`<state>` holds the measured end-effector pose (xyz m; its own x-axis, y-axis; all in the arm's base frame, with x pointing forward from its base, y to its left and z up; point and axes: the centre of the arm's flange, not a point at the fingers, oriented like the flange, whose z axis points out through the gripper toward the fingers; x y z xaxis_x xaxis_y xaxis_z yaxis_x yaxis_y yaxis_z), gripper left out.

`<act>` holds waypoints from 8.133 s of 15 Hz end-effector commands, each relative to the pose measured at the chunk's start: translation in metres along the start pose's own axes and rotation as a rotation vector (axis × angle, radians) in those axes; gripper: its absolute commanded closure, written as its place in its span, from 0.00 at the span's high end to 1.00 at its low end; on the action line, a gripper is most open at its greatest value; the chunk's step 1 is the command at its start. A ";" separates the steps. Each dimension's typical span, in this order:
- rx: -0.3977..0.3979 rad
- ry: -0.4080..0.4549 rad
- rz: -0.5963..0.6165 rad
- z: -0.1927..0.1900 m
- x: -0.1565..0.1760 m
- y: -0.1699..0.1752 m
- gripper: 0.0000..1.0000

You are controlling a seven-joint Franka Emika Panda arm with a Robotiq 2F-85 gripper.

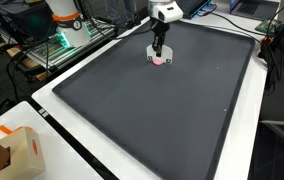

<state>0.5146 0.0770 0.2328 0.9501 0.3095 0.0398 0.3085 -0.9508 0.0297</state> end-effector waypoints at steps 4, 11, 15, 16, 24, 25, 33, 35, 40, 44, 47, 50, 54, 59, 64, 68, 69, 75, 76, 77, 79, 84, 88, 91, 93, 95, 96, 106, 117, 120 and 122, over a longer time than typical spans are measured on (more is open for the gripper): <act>0.025 -0.093 0.015 0.016 -0.049 0.010 0.01; 0.015 -0.158 0.044 0.019 -0.078 0.019 0.01; 0.023 -0.190 0.057 0.018 -0.090 0.023 0.01; 0.033 -0.196 0.056 0.019 -0.091 0.023 0.01; 0.101 -0.127 0.001 -0.003 -0.081 0.009 0.01; 0.105 -0.115 -0.009 -0.010 -0.080 0.005 0.01; 0.054 -0.041 -0.042 -0.062 -0.064 -0.021 0.01; 0.028 -0.017 -0.029 -0.077 -0.058 -0.027 0.01; -0.021 0.004 0.017 -0.107 -0.041 -0.046 0.01; -0.049 -0.008 0.065 -0.122 -0.021 -0.069 0.01; -0.066 -0.035 0.095 -0.131 -0.003 -0.088 0.01; -0.099 -0.082 0.122 -0.130 0.015 -0.104 0.01; -0.138 -0.145 0.140 -0.119 0.039 -0.121 0.01; -0.194 -0.225 0.151 -0.098 0.062 -0.139 0.01; -0.251 -0.293 0.154 -0.076 0.076 -0.148 0.01; -0.301 -0.331 0.140 -0.059 0.087 -0.151 0.01; -0.318 -0.339 0.134 -0.055 0.089 -0.151 0.01; -0.355 -0.390 0.111 -0.034 0.098 -0.150 0.01; -0.348 -0.393 0.108 -0.032 0.099 -0.150 0.01; -0.345 -0.396 0.109 -0.031 0.101 -0.150 0.01; -0.342 -0.397 0.113 -0.029 0.104 -0.147 0.01; -0.326 -0.397 0.146 -0.030 0.113 -0.131 0.01; -0.301 -0.386 0.171 -0.037 0.118 -0.118 0.01; -0.280 -0.370 0.191 -0.042 0.123 -0.106 0.01; -0.251 -0.364 0.208 -0.046 0.125 -0.096 0.01; -0.209 -0.359 0.230 -0.052 0.126 -0.082 0.01; -0.182 -0.358 0.246 -0.056 0.126 -0.075 0.01; 0.059 -0.334 0.455 -0.081 0.101 0.032 0.01; 0.318 -0.281 0.706 -0.064 0.028 0.123 0.01; 0.386 -0.267 0.783 -0.055 0.009 0.138 0.01; 0.416 -0.267 0.826 -0.050 -0.001 0.144 0.01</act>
<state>0.5818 -0.0481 0.2927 0.8568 -0.3912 -0.3360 -0.4741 -0.8539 -0.2148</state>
